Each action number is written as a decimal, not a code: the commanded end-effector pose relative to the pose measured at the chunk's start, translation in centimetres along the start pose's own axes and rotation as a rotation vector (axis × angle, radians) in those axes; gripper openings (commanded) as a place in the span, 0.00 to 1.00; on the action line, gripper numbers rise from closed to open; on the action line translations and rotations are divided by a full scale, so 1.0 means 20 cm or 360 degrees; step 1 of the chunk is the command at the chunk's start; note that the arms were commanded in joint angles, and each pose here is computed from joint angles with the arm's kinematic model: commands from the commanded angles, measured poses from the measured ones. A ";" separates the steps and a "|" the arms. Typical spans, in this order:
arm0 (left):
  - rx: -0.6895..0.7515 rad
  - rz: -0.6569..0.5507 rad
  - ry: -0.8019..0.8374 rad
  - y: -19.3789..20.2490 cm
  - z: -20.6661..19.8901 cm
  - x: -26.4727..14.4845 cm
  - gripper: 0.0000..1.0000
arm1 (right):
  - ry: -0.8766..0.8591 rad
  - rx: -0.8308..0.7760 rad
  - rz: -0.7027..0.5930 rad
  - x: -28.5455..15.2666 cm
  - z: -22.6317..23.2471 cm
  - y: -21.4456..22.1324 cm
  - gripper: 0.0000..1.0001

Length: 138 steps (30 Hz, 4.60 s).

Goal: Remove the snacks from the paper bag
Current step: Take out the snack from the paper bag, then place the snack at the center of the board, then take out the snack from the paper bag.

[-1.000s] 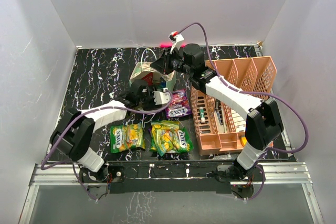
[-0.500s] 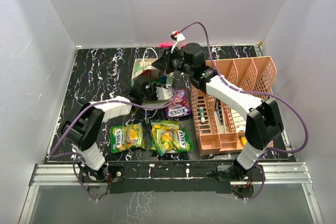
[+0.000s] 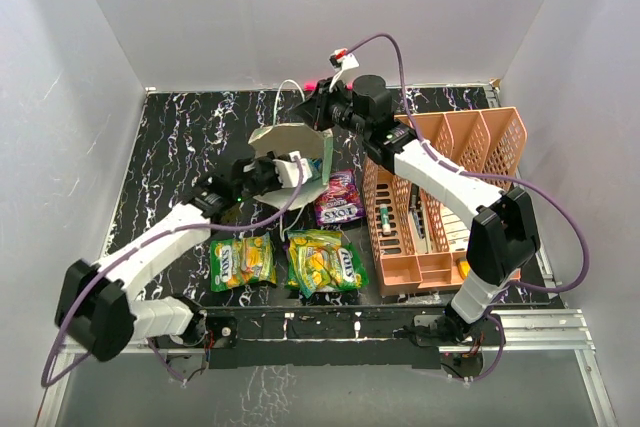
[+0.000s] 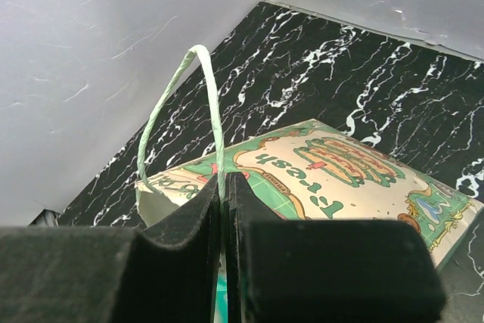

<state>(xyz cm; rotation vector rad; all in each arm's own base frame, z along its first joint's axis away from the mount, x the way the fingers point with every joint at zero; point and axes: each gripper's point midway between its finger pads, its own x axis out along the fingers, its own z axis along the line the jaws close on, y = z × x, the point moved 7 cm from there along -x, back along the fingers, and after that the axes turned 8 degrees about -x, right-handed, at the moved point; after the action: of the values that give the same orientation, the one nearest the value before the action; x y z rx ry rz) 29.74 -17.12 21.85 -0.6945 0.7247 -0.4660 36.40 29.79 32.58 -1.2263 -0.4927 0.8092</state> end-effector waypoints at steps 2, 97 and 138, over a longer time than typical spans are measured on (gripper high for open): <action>-0.0169 -0.0317 -0.0125 -0.21 0.04 -0.32 0.00 | 0.0066 -0.0071 -0.0177 0.01 -0.05 -0.17 0.07; -0.1323 -0.0545 0.0211 -0.27 -0.38 -0.43 0.54 | -0.0352 0.0037 -0.0073 -0.03 0.13 0.13 0.07; -0.1137 -0.0541 -0.0619 0.25 -0.26 0.58 0.64 | -0.0318 -0.0012 -0.0156 -0.03 0.17 -0.07 0.07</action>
<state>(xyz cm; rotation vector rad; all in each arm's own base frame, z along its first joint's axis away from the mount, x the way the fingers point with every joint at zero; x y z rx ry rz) 33.29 -22.24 9.58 -1.5026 0.4296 -0.3283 33.83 31.43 30.79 -1.1207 -0.6051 0.9420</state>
